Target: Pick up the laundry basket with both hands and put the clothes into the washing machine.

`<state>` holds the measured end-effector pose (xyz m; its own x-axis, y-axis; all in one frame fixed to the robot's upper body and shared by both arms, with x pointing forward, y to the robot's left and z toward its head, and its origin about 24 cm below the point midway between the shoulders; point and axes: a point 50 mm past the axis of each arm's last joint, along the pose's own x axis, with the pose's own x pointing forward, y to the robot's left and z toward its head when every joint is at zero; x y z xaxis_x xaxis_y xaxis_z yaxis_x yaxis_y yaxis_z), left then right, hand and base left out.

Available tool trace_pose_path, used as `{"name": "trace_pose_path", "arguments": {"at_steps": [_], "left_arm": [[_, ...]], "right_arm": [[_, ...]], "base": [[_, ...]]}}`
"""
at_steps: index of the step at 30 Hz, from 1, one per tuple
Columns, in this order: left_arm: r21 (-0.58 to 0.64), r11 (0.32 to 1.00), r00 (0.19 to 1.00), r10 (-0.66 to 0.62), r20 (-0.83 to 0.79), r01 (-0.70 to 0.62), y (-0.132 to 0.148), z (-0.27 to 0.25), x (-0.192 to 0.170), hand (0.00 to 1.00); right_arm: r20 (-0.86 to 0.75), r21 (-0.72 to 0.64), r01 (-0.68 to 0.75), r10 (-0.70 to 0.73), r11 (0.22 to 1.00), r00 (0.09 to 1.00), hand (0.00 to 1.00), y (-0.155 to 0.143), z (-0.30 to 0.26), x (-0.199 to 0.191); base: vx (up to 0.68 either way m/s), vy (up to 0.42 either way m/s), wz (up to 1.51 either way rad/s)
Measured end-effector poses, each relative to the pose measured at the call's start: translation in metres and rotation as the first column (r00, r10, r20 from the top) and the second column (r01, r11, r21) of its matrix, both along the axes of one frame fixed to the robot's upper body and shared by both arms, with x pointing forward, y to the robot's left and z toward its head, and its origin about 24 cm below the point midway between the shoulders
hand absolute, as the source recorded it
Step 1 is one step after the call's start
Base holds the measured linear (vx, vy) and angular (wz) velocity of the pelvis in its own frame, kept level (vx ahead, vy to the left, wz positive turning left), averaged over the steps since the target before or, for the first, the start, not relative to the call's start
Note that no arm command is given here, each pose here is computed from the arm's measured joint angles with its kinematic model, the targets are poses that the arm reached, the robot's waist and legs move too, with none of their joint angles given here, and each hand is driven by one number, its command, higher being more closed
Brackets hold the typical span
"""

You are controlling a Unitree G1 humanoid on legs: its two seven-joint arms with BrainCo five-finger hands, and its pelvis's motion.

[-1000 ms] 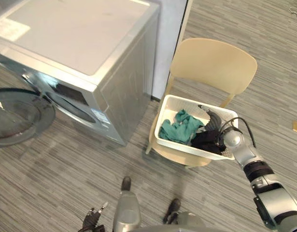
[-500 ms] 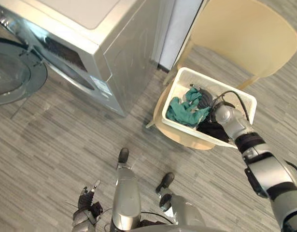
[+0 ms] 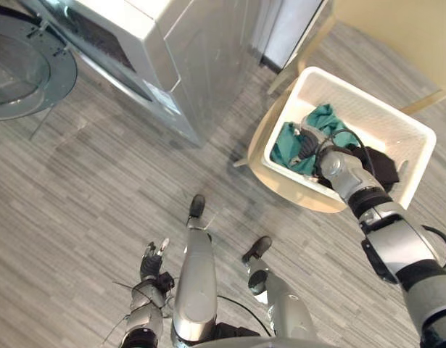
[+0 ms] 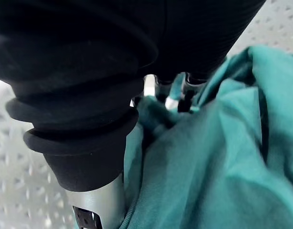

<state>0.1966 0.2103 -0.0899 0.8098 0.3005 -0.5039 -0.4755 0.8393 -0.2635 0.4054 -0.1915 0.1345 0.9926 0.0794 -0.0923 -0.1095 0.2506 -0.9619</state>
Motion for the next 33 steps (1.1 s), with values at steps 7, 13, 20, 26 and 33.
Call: {"name": "trace_pose_path", "arguments": {"at_steps": [7,13,20,26,33], "left_arm": [[-0.205,0.979,0.982,0.027,0.189,0.013,-0.017,0.019,0.016,0.0],[-0.246,0.968,0.971,0.007,0.24,0.054,-0.032,0.028,0.023,0.0],[-0.261,0.964,0.955,0.026,0.294,0.054,-0.036,0.039,0.028,0.0],[-0.249,0.967,0.945,0.023,0.326,0.062,-0.04,0.048,0.027,0.0],[0.049,0.991,0.919,-0.132,0.371,0.123,-0.043,0.077,0.029,0.0]], "right_arm": [[0.073,-0.331,0.005,0.02,0.944,0.997,0.0,-0.014,0.022,0.004],[0.155,-0.436,-0.004,0.08,0.9,0.985,1.0,-0.002,0.037,0.006],[0.187,-0.381,0.036,0.039,0.924,0.982,1.0,0.001,0.046,0.009],[0.303,0.09,0.072,-0.097,0.993,0.948,1.0,-0.007,0.069,0.004],[0.692,0.413,-0.062,-0.269,0.908,0.67,1.0,-0.021,0.133,-0.044]], "base": [[-0.01,0.027,-0.04],[0.0,0.014,-0.16],[0.03,0.013,-0.01],[0.03,0.008,-0.06],[-0.01,-0.006,0.03]]}}
